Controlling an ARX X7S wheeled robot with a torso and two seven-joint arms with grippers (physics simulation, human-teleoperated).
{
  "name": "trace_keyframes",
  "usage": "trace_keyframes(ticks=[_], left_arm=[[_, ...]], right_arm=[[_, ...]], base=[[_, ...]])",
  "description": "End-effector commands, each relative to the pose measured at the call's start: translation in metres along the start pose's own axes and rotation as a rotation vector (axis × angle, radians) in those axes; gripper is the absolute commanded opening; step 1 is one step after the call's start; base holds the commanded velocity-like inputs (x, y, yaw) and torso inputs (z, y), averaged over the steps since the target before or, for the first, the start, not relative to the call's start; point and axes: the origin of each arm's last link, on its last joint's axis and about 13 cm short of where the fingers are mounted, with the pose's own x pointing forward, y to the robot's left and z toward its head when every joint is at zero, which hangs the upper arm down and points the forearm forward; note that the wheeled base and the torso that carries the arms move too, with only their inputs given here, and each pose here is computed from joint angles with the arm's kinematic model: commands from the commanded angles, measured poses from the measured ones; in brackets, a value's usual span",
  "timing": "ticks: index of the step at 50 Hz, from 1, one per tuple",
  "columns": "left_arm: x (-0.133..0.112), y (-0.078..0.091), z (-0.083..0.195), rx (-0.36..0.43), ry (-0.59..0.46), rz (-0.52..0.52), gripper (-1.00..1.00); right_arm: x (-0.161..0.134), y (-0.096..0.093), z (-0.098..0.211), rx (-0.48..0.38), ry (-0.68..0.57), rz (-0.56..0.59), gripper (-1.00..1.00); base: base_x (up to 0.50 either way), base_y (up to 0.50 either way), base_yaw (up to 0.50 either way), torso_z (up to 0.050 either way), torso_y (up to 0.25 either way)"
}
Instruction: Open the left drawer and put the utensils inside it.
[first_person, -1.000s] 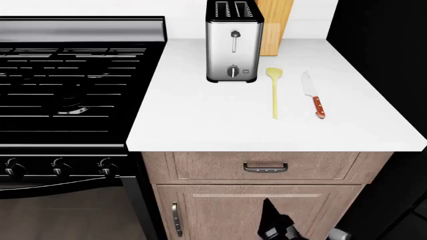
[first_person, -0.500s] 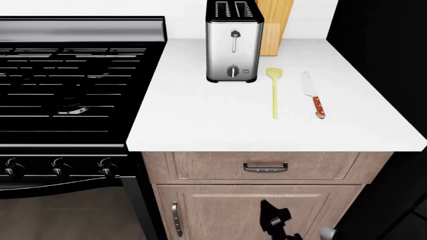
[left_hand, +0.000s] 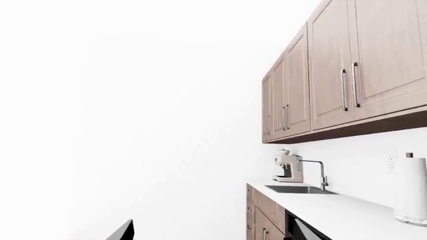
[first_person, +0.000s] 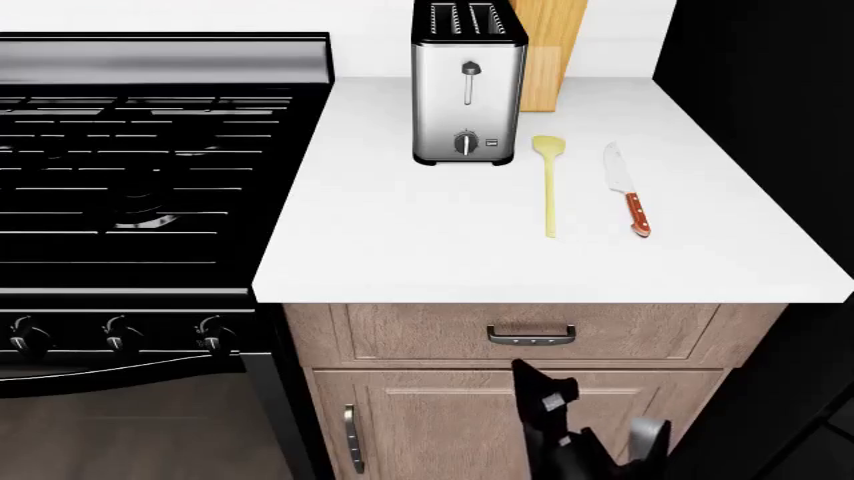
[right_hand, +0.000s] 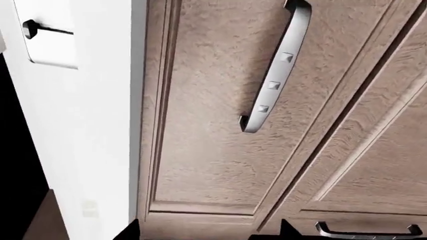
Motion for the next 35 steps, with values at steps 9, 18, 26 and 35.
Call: trace_keyframes(ticks=[9, 18, 26, 35], left_arm=[[0.000, 0.000, 0.000, 0.000, 0.008, -0.002, 1.00], [0.000, -0.001, -0.001, -0.003, 0.014, -0.004, 1.00], [0.000, -0.002, -0.002, -0.001, 0.015, -0.006, 1.00], [0.000, -0.002, -0.002, 0.000, 0.016, -0.006, 1.00]], right_arm=[[0.008, -0.002, 0.008, 0.034, -0.093, -0.057, 1.00], [0.010, -0.001, 0.012, 0.046, -0.113, -0.061, 1.00], [0.020, 0.005, 0.019, 0.034, -0.126, -0.059, 1.00], [0.031, -0.003, 0.030, 0.050, -0.170, -0.113, 1.00]], base=[[0.00, 0.00, 0.00, 0.000, 0.000], [0.00, 0.00, 0.00, 0.000, 0.000], [0.00, 0.00, 0.00, 0.000, 0.000], [0.00, 0.00, 0.00, 0.000, 0.000]])
